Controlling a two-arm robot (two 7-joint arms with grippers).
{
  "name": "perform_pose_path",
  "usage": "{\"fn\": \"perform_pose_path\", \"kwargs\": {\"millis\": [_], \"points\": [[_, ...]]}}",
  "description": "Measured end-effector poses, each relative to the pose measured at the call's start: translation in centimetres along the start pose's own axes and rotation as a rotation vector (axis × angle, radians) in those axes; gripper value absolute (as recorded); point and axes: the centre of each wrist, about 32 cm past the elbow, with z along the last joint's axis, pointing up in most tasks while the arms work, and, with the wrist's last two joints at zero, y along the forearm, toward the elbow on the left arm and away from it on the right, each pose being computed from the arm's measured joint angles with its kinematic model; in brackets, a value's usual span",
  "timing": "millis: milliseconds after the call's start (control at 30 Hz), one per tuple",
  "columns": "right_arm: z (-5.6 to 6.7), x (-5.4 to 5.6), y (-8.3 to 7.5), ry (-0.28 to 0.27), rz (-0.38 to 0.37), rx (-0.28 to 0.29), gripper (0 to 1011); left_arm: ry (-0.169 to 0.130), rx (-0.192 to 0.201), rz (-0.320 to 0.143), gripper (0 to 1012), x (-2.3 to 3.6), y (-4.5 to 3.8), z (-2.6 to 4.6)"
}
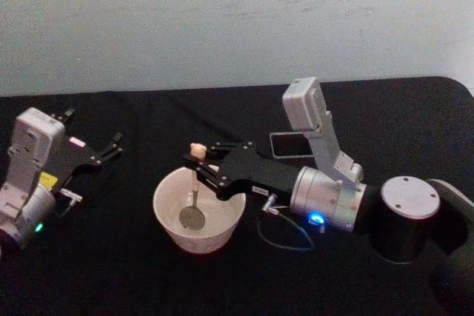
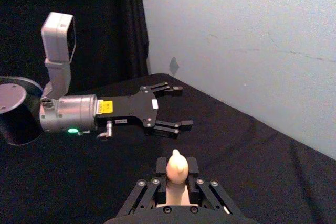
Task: Pick up the stirring spoon with one hand, stir inside the cup, then place it back in its original position.
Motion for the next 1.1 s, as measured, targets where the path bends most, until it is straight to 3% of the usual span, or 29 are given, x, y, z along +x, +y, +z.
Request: {"fn": "perform_pose_path", "kwargs": {"millis": [300, 600, 800, 1100], "points": [[0.0, 0.3, 1.5, 0.004, -0.035, -0.004, 212, 0.000, 0.000, 0.000, 1001, 0.00, 0.00, 0.00], [0.0, 1.2, 2.0, 0.005, -0.087, -0.008, 212, 0.000, 0.000, 0.000, 1001, 0.00, 0.00, 0.00], [0.1, 2.0, 1.1, -0.004, -0.113, -0.012, 212, 0.000, 0.000, 0.000, 1001, 0.00, 0.00, 0.00], [0.4, 2.3, -1.7, -0.020, -0.105, -0.018, 212, 0.000, 0.000, 0.000, 1001, 0.00, 0.00, 0.00]]}}
